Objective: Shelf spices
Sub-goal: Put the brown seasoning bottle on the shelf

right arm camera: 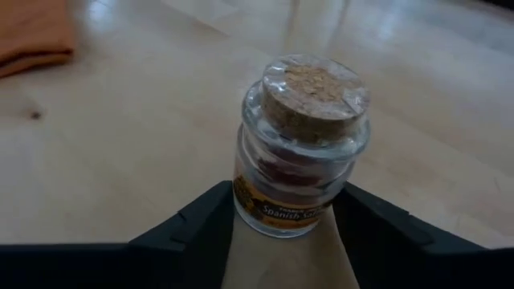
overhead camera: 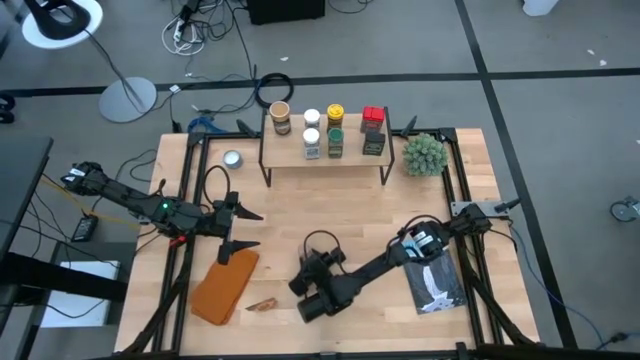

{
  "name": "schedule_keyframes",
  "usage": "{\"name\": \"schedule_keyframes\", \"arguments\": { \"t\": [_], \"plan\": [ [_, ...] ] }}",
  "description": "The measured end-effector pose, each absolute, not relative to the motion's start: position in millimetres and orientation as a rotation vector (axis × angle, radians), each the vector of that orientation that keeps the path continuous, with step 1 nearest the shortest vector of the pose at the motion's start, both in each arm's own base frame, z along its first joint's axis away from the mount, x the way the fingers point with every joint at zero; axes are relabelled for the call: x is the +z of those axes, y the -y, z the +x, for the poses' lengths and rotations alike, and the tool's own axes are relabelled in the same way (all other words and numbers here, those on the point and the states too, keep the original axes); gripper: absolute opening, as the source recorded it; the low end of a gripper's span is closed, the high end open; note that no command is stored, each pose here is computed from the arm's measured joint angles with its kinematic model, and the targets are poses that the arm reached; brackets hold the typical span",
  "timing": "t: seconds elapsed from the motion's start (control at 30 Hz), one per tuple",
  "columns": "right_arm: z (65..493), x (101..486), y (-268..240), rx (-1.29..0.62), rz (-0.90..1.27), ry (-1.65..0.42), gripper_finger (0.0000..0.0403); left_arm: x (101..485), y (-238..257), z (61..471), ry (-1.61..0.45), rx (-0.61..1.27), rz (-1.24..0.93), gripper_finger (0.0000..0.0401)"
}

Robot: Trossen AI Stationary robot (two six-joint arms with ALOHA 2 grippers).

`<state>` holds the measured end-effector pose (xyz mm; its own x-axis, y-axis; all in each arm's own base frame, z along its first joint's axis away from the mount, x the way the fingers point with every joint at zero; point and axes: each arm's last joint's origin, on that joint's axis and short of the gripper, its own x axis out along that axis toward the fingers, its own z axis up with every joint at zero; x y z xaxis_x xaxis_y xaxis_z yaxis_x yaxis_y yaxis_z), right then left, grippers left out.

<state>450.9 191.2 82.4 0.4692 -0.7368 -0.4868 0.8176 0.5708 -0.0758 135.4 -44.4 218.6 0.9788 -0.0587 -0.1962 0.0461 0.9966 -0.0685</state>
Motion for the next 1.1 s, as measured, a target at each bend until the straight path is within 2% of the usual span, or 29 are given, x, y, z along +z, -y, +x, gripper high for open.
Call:
{"name": "schedule_keyframes", "arguments": {
  "t": [0.63,0.9,1.1],
  "plan": [
    [454.6,84.4,-185.8,-0.988,0.163,-0.439,0.0195,218.6,44.4,135.4,-0.199,-0.053,-0.063,0.0335],
    [454.5,84.2,-188.8,-0.975,0.182,-0.444,0.0201,218.6,44.4,135.4,-0.199,-0.053,-0.064,0.0335],
    [450.3,93.3,-196.3,-0.984,0.14,-0.373,0.0196,218.6,44.4,135.4,-0.199,-0.053,-0.064,0.0335]
  ]
}}
